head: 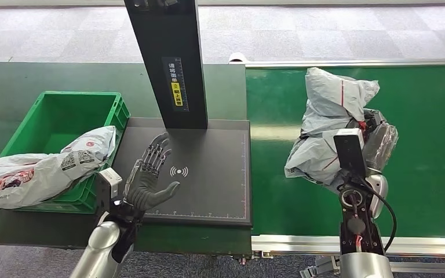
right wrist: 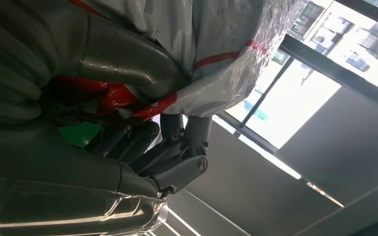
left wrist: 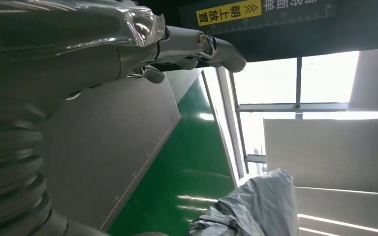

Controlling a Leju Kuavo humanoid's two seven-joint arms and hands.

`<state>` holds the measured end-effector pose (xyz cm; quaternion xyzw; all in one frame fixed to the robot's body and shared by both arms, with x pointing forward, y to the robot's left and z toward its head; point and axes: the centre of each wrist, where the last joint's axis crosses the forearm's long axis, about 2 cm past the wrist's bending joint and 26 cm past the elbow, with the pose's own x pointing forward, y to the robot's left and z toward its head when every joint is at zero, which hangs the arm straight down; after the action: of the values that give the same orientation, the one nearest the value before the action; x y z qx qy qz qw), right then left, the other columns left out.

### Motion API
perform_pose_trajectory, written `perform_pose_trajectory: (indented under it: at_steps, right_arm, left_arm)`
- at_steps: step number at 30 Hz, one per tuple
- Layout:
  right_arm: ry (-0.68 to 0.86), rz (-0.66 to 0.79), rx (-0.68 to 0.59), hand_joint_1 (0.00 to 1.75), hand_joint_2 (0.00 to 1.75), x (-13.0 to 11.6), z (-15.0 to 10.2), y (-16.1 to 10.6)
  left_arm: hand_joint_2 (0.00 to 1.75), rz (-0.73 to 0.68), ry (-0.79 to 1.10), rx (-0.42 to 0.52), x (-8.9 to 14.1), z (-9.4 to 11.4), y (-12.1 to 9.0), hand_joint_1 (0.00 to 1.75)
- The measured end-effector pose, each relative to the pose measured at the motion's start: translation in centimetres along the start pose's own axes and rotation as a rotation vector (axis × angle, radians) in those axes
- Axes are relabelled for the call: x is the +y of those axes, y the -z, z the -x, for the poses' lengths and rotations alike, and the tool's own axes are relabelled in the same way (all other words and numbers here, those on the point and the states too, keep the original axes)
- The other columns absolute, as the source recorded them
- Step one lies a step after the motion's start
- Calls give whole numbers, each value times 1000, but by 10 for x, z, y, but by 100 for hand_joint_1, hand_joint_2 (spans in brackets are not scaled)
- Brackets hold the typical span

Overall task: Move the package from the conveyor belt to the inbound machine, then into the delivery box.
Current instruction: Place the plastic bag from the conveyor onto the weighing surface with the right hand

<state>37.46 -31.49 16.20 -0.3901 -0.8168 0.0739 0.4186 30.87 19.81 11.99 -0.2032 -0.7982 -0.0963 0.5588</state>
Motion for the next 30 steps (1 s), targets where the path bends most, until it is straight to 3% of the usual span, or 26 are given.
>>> perform_pose_trajectory:
  at_steps: [8,16,26,30]
  right_arm:
    - [35,132,-178,175,175,-11,-32,5]
    - [64,98,-393,175,175,-2,-78,5]
    - [1,-314,-556,175,175,43,-125,-11]
    - [-6,-400,-585,175,175,59,-131,-23]
  left_arm:
    - [175,-3,3,-2,2,2,4,0]
    - [175,-15,3,-11,4,2,5,0]
    - [175,-16,-1,-18,7,2,4,0]
    - [175,-16,0,-18,9,2,2,0]
